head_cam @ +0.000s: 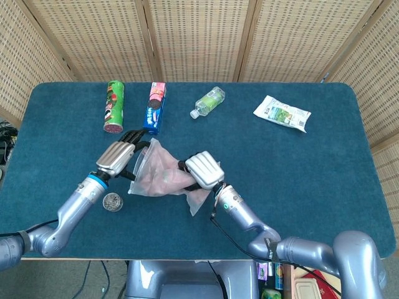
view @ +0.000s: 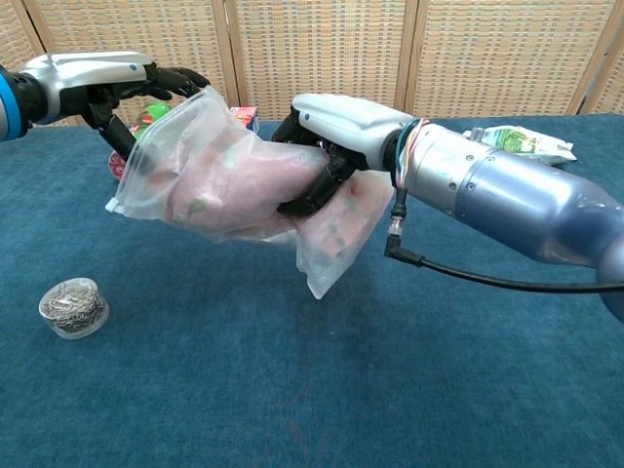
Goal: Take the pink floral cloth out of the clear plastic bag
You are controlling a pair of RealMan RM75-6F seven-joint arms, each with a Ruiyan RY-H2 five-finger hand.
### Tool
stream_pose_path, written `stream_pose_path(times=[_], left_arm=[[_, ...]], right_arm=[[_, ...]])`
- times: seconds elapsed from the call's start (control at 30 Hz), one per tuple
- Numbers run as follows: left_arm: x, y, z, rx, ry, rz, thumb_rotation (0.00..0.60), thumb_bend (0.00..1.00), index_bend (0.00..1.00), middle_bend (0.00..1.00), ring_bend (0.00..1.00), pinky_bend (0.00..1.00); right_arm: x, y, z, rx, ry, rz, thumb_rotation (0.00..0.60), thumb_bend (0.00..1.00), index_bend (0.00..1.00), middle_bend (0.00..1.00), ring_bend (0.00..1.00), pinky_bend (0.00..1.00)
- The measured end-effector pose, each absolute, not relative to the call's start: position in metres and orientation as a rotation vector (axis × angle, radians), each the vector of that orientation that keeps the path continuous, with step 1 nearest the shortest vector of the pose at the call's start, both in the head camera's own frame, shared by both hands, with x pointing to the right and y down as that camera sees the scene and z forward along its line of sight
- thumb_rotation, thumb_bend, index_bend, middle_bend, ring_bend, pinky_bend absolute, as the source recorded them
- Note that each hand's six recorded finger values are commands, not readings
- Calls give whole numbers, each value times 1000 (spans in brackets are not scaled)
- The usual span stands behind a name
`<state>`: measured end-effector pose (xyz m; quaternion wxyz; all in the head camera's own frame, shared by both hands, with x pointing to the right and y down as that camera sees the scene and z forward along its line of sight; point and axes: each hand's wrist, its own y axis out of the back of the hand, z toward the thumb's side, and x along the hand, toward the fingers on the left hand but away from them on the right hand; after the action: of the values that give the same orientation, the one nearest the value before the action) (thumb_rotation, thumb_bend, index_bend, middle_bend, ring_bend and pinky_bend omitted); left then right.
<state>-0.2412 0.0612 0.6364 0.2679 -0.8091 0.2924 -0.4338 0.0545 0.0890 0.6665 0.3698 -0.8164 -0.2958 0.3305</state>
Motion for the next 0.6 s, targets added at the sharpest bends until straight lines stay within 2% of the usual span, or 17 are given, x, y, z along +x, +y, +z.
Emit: stream_pose_path(times=[0.43, 0.5, 0.6], left_arm=[[-213, 69, 643, -2201, 771, -1145, 600, 101, 303, 0, 0, 0], [-210, 69, 645, -2195, 763, -1147, 600, 101, 346, 0, 0, 0], [-207, 71, 647, -2197, 754, -1150, 600, 133, 478, 0, 0, 0]], right_arm=[[52, 90, 661, -2119, -779, 846, 600, 701, 623, 687, 617, 560], [52, 91, 660, -2120, -779, 844, 600, 701, 623, 687, 617, 560], [52, 91, 660, -2120, -778, 845, 600, 703, 623, 687, 617, 560]])
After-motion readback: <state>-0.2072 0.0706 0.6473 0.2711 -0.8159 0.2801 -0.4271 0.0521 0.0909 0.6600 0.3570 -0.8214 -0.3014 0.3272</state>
